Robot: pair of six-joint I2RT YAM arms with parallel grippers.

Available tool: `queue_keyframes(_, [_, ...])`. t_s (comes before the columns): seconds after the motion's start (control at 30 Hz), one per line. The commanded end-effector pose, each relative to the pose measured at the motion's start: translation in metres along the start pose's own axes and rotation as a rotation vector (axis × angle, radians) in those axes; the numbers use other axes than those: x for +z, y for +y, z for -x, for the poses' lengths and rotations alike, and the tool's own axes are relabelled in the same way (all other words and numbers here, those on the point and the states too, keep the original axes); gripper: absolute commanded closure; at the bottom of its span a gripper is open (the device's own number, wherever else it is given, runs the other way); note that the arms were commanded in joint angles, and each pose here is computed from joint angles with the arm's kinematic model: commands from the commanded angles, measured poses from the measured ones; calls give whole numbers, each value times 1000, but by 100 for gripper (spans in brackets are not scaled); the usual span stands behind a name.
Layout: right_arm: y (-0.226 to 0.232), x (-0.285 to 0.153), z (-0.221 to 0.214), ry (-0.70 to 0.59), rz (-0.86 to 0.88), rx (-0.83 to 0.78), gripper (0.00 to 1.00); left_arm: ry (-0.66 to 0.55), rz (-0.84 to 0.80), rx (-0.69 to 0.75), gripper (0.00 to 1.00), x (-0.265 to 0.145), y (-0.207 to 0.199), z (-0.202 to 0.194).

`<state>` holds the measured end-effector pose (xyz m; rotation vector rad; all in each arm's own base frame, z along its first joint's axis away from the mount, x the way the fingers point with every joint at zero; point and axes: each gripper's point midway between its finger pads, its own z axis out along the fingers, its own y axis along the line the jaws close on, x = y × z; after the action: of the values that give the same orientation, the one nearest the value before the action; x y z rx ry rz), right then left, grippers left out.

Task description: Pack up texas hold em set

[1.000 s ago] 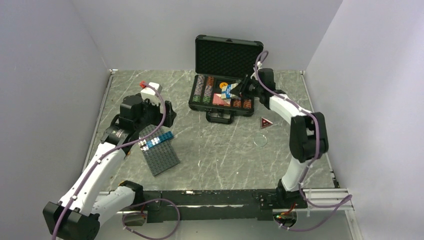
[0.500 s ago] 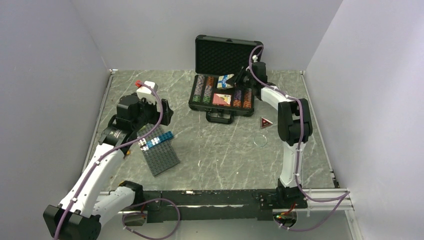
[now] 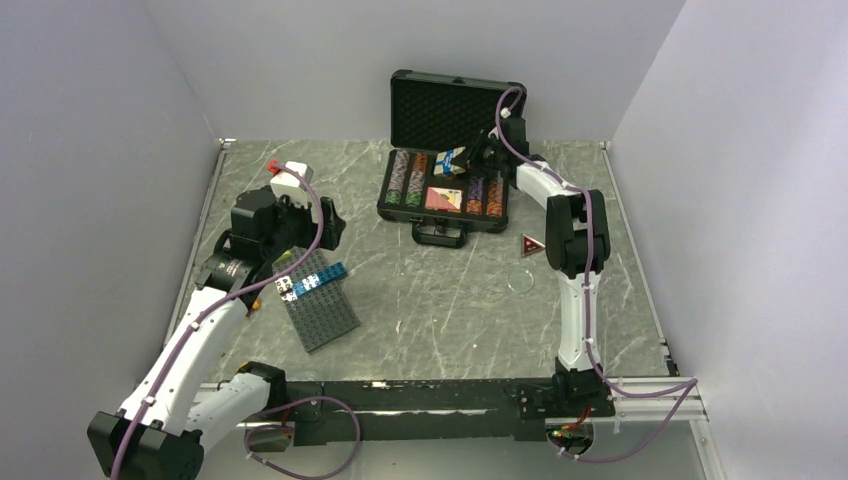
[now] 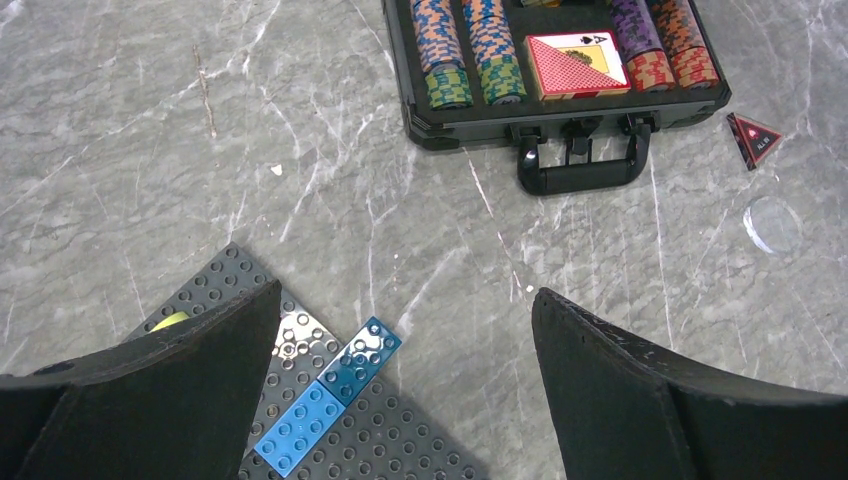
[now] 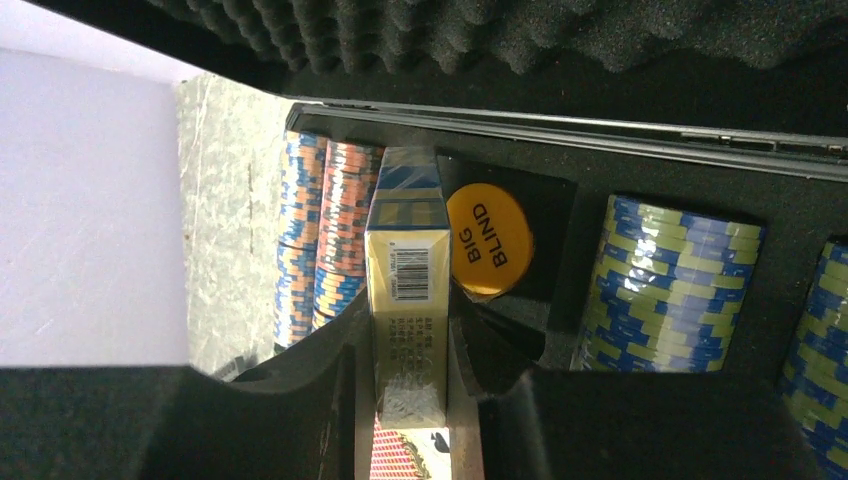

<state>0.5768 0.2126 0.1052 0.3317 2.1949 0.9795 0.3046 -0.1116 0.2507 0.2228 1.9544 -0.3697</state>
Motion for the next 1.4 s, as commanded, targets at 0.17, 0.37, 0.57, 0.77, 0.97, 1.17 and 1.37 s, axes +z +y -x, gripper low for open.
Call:
queue_keyframes(0.17, [-2,8,5,63,-57,47,100,-52,-24,-18,1,-4,-4,13])
queue_keyframes(0.37, [-17,6,3,54,-127,25,78,-51,-27,-20,1,-4,-4,13])
queue_keyframes(0.57, [-5,-17,26,-35,-145,-98,39,-47,-24,-23,1,-3,-2,12])
queue_keyframes(0.77, [0,-38,50,-93,-221,-232,26,-47,-25,-27,1,-3,-2,12])
queue_keyframes(0.97, [-8,-35,49,-68,-251,-265,28,-44,-30,-30,1,-3,-2,11])
queue_keyframes(1.17, [-14,-22,36,-43,-240,-271,39,-43,-28,-32,1,-2,-2,10])
queue_keyframes(1.37, [-9,-10,30,-26,-219,-307,46,-44,-31,-34,1,-2,-2,11])
